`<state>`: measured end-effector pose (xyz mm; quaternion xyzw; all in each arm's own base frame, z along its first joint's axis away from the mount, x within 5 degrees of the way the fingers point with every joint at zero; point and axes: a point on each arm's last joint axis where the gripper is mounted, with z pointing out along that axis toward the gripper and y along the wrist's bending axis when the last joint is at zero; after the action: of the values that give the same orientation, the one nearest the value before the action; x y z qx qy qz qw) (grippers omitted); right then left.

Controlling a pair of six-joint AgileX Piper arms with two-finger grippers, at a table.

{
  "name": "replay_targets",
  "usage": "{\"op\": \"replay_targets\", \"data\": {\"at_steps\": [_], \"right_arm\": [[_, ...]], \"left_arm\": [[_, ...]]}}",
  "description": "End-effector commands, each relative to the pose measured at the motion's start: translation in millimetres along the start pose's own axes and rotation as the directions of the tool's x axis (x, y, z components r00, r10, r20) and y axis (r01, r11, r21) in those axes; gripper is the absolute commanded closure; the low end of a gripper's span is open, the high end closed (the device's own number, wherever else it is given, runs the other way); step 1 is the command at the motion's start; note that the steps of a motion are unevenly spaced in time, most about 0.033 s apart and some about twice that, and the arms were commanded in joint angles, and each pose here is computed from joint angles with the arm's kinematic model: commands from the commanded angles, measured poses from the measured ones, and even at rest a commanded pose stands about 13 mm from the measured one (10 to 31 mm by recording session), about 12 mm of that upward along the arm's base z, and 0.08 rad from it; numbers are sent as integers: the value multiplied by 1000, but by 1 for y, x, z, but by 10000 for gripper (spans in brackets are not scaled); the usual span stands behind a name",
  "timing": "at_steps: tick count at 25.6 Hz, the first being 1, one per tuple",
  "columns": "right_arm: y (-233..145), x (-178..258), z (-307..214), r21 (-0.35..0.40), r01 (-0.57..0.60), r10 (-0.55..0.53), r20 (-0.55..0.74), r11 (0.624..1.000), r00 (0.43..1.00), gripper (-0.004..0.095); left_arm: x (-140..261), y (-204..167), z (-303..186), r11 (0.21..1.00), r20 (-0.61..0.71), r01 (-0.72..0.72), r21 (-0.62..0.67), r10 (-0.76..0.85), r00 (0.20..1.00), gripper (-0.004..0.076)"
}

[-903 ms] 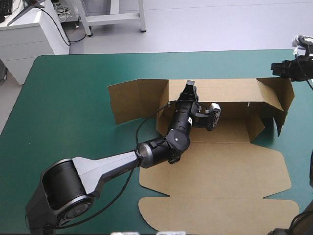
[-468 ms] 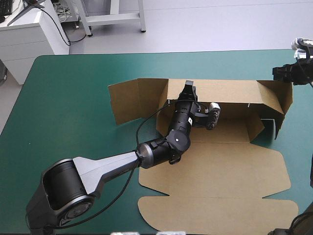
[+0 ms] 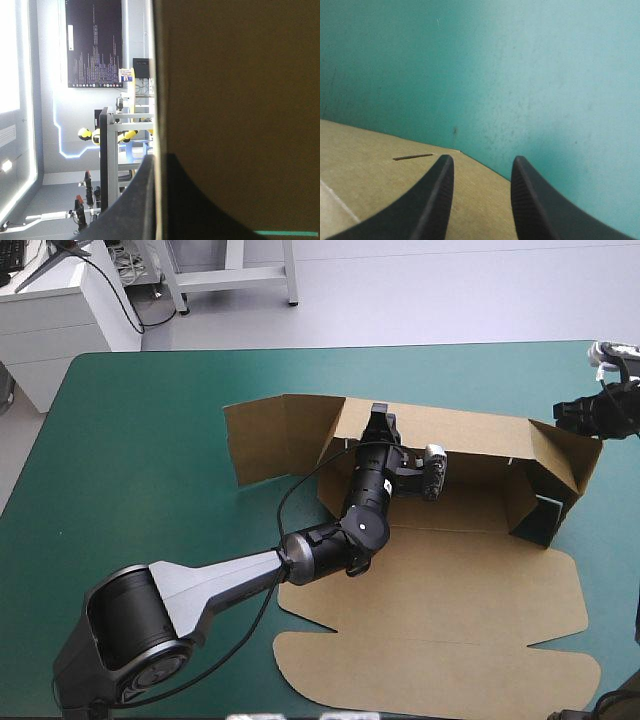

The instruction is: Fold the box

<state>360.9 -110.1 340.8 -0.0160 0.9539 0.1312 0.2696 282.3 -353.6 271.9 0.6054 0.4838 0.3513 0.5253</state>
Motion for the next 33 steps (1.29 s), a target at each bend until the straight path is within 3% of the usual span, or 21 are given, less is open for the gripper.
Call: {"op": "replay_targets", "data": {"at_steps": [1,12,15,20,27,30,33], "right_arm": [[9,8,-20,12,18,-18,22,1000,1000,562],[-18,7,-22,74,-80,73,98,994,993,562],[-22,10,-10,44,-86,84,38,995,996,562],[-20,14,5,-74,-93,91,-32,993,995,562],[-19,21,-1,-22,-185,183,-67,983,981,571],[-11,38,0,-39,-190,186,-103,981,977,601],[1,52,3,-130,-204,192,-104,970,976,634]], "left_arm": [[3,16,-6,997,-4,77,-17,-77,997,732],[1,15,-6,997,11,83,-9,-83,997,732],[1,15,-6,997,11,82,-9,-82,997,732],[1,16,-6,992,9,126,-10,-126,992,732],[2,14,-6,992,2,129,-4,-129,992,732],[1,11,-4,991,-1,131,5,-131,991,732],[1,11,-4,991,-3,131,4,-131,991,732]]}}
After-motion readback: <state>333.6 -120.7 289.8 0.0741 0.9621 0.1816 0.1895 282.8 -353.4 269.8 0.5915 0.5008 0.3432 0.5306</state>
